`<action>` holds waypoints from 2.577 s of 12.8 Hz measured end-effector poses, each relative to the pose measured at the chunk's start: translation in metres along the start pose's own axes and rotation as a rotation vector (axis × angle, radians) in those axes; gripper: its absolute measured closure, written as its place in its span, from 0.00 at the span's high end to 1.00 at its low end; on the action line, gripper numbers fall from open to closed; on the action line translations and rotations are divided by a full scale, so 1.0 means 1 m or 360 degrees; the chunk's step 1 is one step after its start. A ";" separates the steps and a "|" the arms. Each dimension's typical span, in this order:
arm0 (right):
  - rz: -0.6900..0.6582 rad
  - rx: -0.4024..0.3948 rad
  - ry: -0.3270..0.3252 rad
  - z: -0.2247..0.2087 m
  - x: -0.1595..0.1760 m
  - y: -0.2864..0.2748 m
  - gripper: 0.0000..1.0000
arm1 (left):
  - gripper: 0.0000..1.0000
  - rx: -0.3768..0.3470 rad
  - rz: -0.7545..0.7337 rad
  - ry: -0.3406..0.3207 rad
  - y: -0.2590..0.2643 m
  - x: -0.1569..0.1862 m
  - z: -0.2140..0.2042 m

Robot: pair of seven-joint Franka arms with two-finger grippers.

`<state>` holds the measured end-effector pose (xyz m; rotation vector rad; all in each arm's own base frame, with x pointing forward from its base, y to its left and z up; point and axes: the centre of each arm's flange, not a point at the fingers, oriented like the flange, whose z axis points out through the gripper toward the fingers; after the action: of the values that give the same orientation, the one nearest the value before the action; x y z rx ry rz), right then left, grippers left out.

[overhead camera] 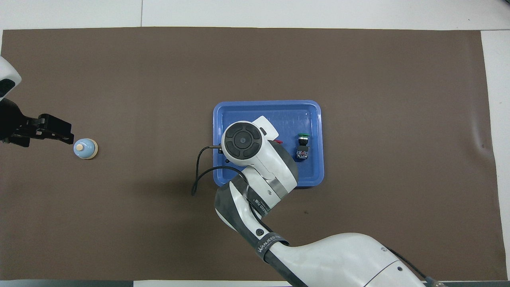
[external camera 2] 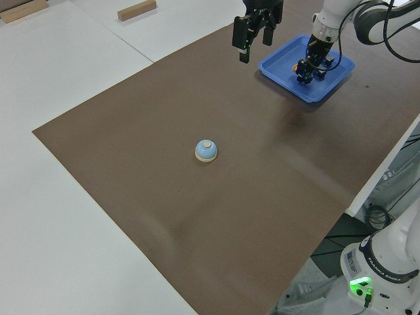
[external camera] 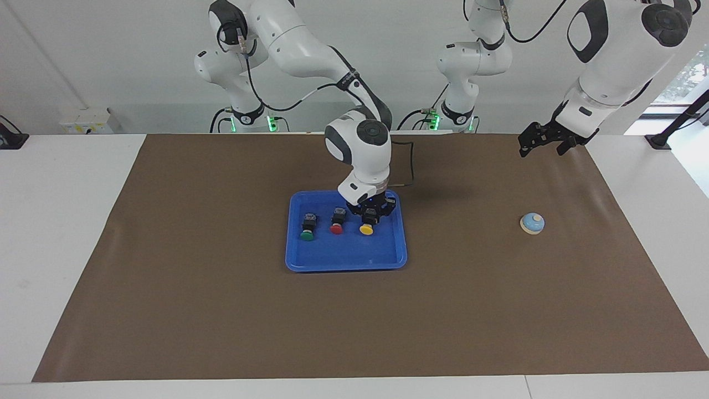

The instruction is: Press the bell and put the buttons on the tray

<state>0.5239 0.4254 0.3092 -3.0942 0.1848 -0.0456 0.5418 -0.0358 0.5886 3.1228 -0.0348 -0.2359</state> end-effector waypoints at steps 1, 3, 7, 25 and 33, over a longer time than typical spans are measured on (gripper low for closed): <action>0.0004 0.0000 0.0000 -0.002 0.000 0.000 0.62 | 1.00 0.0000 0.0000 0.0000 0.000 0.000 0.000; 0.0050 -0.0006 -0.0002 -0.010 0.002 0.003 0.85 | 1.00 0.0000 0.0000 0.0000 0.000 0.000 0.000; 0.0216 -0.0008 0.0025 -0.084 0.064 0.079 1.00 | 1.00 0.0000 0.0000 0.0000 0.000 0.000 0.000; -0.0292 -0.0041 -0.0219 -0.300 0.071 0.392 1.00 | 1.00 0.0000 0.0000 0.0001 0.000 0.000 0.000; -0.0304 -0.0043 -0.0203 -0.312 0.070 0.395 1.00 | 0.85 -0.0006 -0.0034 0.0073 -0.009 0.006 -0.002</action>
<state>0.5371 0.0127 0.6061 -3.1170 -0.1152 0.1495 0.5479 -0.0265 0.5894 3.1251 -0.0006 -0.1648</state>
